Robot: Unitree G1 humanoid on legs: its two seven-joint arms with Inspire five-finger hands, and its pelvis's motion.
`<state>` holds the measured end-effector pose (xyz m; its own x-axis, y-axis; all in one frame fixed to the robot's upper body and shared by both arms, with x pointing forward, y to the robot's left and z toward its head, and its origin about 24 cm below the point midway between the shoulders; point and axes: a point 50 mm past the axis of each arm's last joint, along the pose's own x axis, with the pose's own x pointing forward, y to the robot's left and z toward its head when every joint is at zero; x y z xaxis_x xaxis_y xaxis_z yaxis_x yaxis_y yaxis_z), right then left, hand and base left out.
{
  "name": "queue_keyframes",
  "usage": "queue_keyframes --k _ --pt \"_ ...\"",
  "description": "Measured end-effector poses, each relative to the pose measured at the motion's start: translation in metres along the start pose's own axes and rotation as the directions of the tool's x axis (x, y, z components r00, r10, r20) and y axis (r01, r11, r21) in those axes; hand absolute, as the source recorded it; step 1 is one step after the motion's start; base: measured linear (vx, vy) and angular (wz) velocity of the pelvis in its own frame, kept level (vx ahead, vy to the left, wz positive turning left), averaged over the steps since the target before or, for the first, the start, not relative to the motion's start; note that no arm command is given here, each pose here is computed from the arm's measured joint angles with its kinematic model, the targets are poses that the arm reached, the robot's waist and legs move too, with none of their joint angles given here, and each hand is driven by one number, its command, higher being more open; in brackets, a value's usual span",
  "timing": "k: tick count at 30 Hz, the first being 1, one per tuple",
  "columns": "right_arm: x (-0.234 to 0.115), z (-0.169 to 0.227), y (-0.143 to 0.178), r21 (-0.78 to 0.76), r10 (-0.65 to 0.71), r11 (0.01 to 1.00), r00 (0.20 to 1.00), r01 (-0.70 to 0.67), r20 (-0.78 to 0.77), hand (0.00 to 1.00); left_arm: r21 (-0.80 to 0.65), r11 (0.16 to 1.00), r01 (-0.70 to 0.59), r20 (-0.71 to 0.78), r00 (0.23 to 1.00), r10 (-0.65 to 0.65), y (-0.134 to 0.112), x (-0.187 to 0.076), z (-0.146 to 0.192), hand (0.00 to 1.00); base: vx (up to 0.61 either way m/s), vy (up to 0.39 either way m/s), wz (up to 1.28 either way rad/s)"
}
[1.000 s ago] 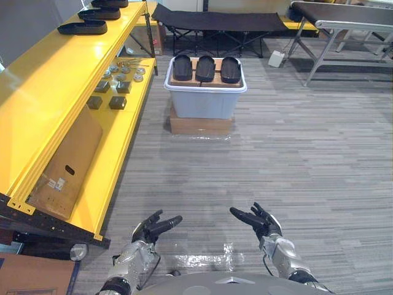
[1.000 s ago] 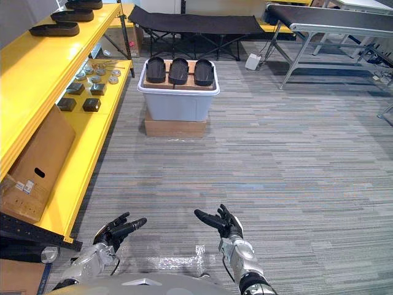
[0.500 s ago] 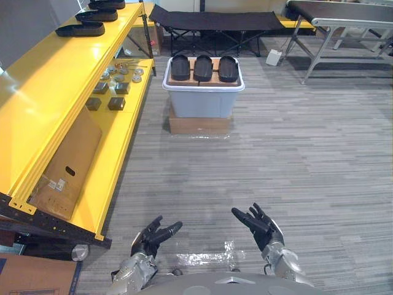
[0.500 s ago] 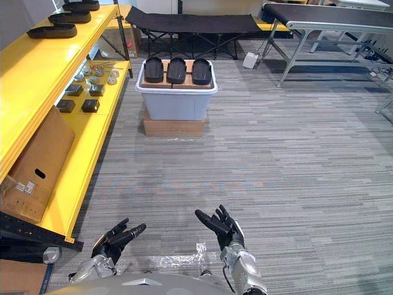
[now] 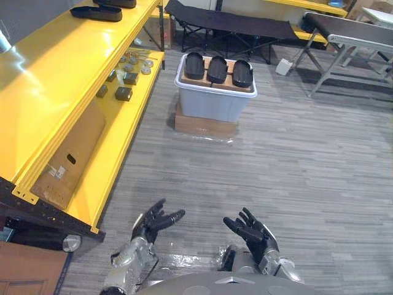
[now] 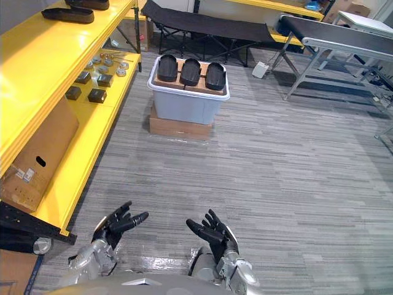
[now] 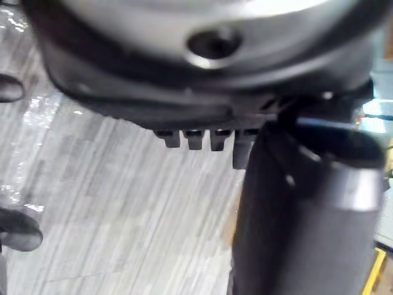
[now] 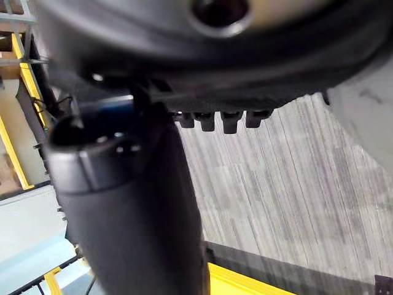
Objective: Walk over and take three plastic housings, then place them on the shelf
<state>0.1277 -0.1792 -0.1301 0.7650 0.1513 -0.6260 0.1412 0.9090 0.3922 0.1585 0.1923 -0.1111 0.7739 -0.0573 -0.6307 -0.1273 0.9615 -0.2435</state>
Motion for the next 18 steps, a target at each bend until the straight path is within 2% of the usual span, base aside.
queue_keyframes --k 4,7,11,14,18 --pt "-0.005 -0.006 -0.003 -0.007 -0.01 1.0 1.0 0.01 -0.015 1.0 -0.026 1.0 -0.005 -0.005 1.0 0.005 0.003 -0.002 -0.001 1.0 0.25 -0.247 0.05" --pt "-0.005 0.001 -0.01 -0.029 -0.034 0.999 0.999 0.033 -0.006 1.0 -0.054 0.999 0.003 -0.032 0.999 -0.004 -0.004 -0.003 -0.012 1.0 0.34 -0.328 -0.1" --pt "-0.002 0.016 -0.019 -0.08 -0.048 0.996 0.999 0.049 0.014 1.0 -0.14 0.989 0.042 -0.051 0.997 -0.049 -0.03 -0.001 -0.025 1.0 0.41 -0.354 -0.15" --pt "0.001 0.02 -0.019 -0.116 -0.058 0.991 0.998 0.06 0.021 1.0 -0.155 0.987 0.049 -0.038 0.998 -0.056 -0.031 -0.001 -0.023 1.0 0.35 -0.182 -0.23" --pt "0.013 0.049 -0.015 -0.145 -0.051 0.987 0.993 0.066 0.107 1.0 -0.162 0.985 0.057 -0.004 0.998 -0.059 -0.036 -0.001 -0.017 1.0 0.34 -0.009 -0.55"
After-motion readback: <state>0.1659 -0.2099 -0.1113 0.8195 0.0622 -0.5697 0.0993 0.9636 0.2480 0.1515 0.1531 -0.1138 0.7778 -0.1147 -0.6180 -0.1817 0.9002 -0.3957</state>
